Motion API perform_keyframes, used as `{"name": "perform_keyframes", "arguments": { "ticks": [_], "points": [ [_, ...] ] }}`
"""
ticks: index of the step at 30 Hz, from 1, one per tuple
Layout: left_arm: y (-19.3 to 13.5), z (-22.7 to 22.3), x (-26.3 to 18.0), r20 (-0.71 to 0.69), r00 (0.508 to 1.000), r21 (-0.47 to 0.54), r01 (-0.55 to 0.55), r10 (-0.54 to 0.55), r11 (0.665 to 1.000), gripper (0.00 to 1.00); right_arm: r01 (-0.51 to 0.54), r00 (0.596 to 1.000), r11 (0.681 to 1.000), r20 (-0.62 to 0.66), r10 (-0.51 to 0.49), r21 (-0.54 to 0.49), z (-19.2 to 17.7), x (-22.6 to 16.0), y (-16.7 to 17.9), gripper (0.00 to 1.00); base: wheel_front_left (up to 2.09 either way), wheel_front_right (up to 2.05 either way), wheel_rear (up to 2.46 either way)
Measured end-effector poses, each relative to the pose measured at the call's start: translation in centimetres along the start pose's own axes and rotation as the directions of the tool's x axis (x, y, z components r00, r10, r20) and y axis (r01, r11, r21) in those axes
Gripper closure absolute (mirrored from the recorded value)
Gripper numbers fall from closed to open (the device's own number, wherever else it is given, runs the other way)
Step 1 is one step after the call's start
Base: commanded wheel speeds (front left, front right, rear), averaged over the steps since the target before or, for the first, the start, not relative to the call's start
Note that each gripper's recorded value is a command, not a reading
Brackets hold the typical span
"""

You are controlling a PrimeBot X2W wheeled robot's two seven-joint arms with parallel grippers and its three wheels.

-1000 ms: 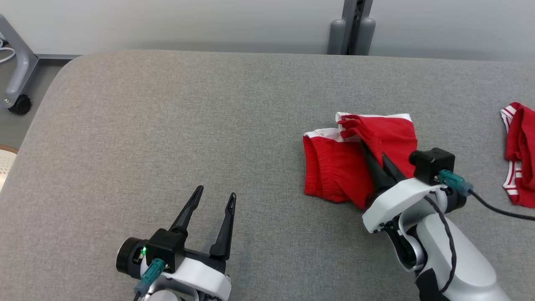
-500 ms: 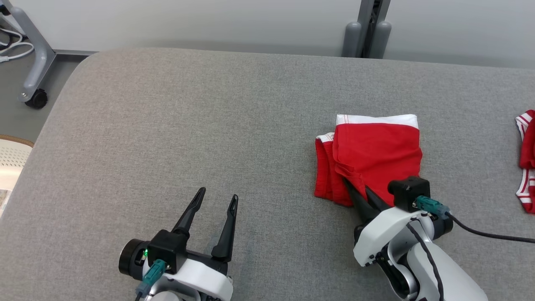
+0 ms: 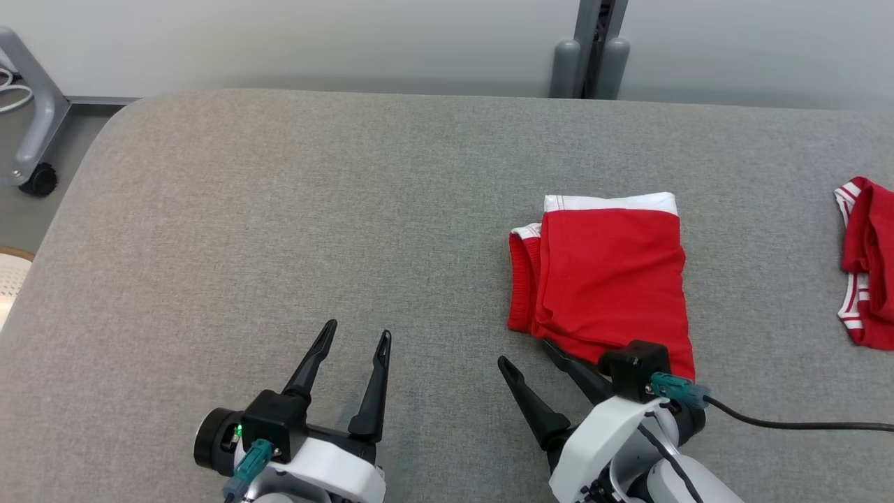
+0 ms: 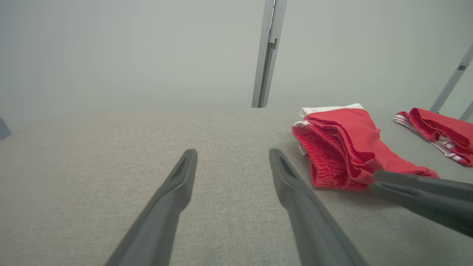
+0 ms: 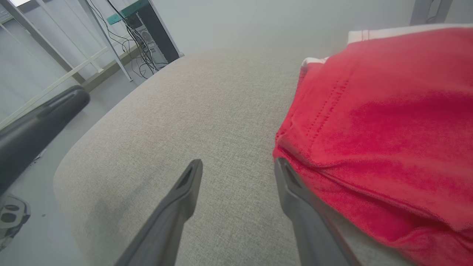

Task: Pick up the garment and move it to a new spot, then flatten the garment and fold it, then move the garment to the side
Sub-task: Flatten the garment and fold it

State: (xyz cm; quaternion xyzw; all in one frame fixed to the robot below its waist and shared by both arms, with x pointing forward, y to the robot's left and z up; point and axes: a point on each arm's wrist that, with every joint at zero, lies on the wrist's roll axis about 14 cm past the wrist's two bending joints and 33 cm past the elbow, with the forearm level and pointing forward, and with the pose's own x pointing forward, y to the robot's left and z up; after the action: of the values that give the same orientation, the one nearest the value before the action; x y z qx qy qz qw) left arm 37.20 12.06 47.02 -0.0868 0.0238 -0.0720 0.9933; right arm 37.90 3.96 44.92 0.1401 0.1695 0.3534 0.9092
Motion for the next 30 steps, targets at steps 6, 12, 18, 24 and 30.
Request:
{"name": "perform_keyframes", "arguments": {
  "ticks": [6,12,18,24,30],
  "points": [
    [-0.9,0.0,0.6,0.001,1.0,-0.003,0.028,-0.028,1.0,0.0,-0.004,0.996,1.0,0.087,0.006,-0.016,2.3,-0.8,0.4,0.0,0.0,0.0,0.0],
    [-1.6,0.3,1.3,0.014,0.999,-0.02,0.042,-0.041,0.999,0.0,0.099,0.97,0.992,0.23,-0.079,-0.075,5.5,-2.3,-2.5,0.0,0.0,0.0,0.0],
    [-1.9,1.3,1.6,0.041,0.998,-0.05,0.047,-0.045,0.998,0.0,0.251,0.926,0.958,0.322,-0.196,-0.14,7.3,-4.7,-6.6,0.0,0.0,0.0,0.0],
    [-1.4,1.9,1.1,0.058,0.998,-0.086,0.019,-0.014,0.996,0.0,0.38,0.883,0.911,0.356,-0.305,-0.162,7.8,-7.6,-9.8,0.0,0.0,0.0,0.0],
    [-0.3,2.1,-0.1,0.063,0.998,-0.116,-0.023,0.03,0.993,0.0,0.453,0.838,0.879,0.408,-0.363,-0.149,8.4,-10.5,-10.7,0.0,0.0,0.0,0.0]
  ]
}}
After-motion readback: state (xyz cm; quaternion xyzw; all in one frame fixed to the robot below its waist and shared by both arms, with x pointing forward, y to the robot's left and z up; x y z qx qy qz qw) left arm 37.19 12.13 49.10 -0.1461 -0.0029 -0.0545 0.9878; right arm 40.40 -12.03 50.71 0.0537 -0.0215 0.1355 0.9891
